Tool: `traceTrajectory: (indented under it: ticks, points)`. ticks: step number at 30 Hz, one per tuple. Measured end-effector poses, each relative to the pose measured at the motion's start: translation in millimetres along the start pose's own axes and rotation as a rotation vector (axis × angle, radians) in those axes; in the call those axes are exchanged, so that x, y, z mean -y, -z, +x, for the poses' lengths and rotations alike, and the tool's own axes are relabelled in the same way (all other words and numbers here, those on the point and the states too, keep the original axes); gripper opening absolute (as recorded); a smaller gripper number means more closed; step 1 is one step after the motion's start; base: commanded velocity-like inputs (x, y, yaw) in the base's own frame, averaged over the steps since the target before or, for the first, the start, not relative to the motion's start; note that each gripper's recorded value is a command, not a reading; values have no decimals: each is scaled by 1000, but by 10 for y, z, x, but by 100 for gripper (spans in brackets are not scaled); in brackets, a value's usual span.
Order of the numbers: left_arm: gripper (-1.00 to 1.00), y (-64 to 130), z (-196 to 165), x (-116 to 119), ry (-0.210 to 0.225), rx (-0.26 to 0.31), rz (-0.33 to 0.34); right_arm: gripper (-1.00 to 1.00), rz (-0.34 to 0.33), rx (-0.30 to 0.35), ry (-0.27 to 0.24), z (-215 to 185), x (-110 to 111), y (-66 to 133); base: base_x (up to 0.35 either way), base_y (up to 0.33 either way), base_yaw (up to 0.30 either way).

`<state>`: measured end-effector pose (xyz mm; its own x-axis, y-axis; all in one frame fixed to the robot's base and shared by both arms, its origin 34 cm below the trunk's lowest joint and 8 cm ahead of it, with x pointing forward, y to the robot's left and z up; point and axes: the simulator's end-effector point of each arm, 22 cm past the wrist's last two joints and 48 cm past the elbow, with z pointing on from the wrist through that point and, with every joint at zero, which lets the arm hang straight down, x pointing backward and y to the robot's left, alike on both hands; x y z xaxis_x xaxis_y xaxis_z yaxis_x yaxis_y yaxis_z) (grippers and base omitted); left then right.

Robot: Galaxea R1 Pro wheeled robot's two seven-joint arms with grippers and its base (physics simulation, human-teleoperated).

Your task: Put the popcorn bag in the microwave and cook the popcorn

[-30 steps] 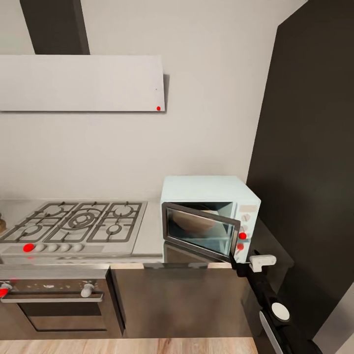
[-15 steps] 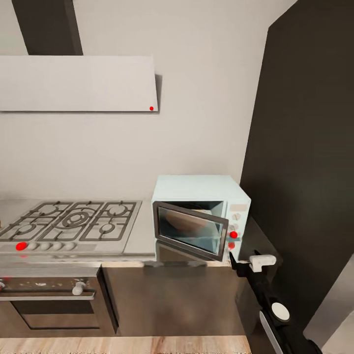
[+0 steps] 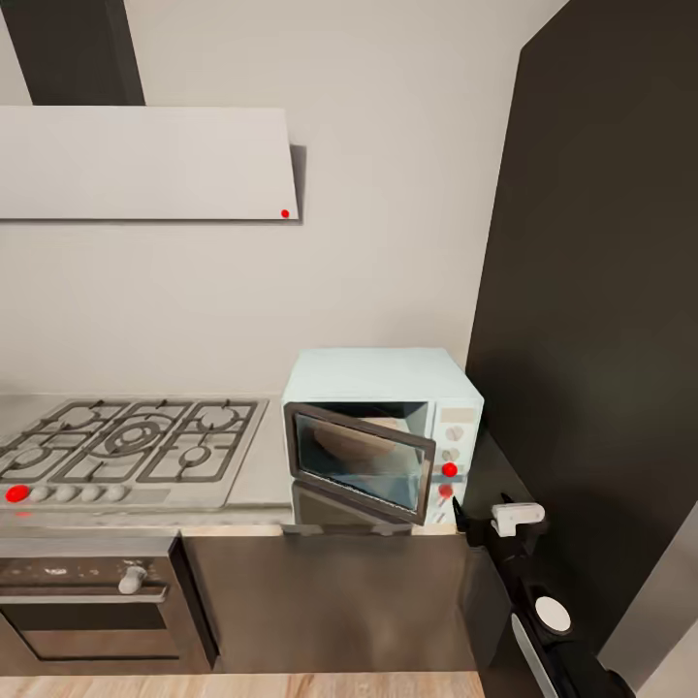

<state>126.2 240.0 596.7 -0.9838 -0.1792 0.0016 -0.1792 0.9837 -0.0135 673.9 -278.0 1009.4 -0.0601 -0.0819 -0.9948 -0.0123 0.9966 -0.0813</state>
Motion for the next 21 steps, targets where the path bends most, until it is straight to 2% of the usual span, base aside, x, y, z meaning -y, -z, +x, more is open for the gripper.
traceTrajectory:
  ticks: [12, 21]
  points:
    - [100, 0, 0, 2, 0, 0, 0, 100, 0, 1, 0, -3, -1, 0, 329, 0, 0]
    - [100, -1, -1, 3, 0, -1, 0, 100, -12, 6, 1, -12, -37, -5, 32, 0, 0]
